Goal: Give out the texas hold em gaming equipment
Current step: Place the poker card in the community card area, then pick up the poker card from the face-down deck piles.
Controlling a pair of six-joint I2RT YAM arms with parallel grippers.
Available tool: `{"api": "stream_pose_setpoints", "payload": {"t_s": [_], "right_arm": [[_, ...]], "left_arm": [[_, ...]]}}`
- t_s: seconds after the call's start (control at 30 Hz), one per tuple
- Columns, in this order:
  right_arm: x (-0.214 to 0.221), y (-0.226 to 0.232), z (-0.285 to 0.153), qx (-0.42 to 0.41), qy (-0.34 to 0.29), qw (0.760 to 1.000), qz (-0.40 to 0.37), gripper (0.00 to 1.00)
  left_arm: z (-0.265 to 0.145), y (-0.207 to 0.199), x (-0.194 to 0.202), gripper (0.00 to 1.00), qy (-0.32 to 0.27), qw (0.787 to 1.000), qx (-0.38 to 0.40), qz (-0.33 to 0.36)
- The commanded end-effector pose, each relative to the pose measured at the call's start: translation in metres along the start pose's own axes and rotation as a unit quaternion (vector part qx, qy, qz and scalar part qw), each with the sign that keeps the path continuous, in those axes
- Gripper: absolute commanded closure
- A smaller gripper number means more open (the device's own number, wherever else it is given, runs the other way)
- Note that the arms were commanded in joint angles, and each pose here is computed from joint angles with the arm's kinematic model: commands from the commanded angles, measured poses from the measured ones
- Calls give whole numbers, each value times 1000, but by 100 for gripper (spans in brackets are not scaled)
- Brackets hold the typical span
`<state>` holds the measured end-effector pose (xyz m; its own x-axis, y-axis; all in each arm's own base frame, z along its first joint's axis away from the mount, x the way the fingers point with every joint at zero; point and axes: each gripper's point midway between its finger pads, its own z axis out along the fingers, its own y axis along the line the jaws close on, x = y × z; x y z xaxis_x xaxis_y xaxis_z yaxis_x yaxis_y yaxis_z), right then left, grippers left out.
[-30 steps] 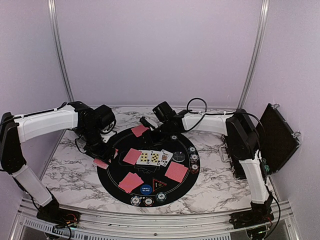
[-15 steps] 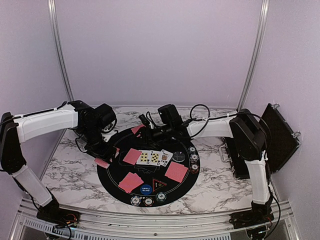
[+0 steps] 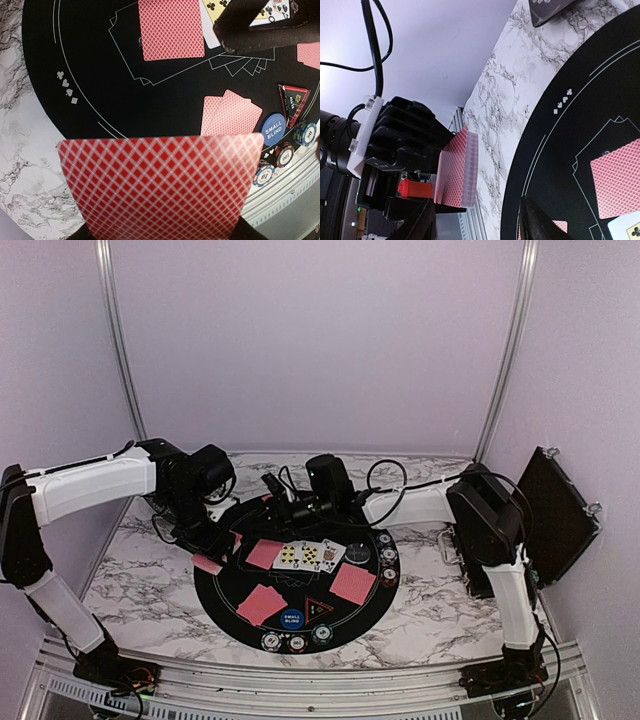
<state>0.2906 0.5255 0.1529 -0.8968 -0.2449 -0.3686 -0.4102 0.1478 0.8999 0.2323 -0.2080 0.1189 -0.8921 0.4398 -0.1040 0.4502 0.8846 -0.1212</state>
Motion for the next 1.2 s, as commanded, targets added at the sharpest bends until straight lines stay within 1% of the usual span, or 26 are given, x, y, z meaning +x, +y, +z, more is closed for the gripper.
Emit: {"api": "stream_pose_setpoints", "payload": {"t_s": [0.0,0.17,0.57,0.7,1.0,1.17], "right_arm": [[2,12,11,-25,7,1000,-9,45],[3,15,20,-30,13,999,-11,41],[5,14,40,-32,22,999,-8,41],[6,11,41,-30,24,999,-5,45],[12,3,39,-13,26,1000,-3,59],[11,1,37,-2,21,1000,-7,64]], "left_arm": [[-6,-5,-5,45,-5,1000,6,9],[-6,-6,-5,45,-4,1000,7,10],[-7,-6,-4,45,-7,1000,7,13],[-8,-6,-4,45,-8,1000,7,13],[-7,-5,-2,45,-6,1000,5,13],[-7,-5,-1,45,-5,1000,5,12]]}}
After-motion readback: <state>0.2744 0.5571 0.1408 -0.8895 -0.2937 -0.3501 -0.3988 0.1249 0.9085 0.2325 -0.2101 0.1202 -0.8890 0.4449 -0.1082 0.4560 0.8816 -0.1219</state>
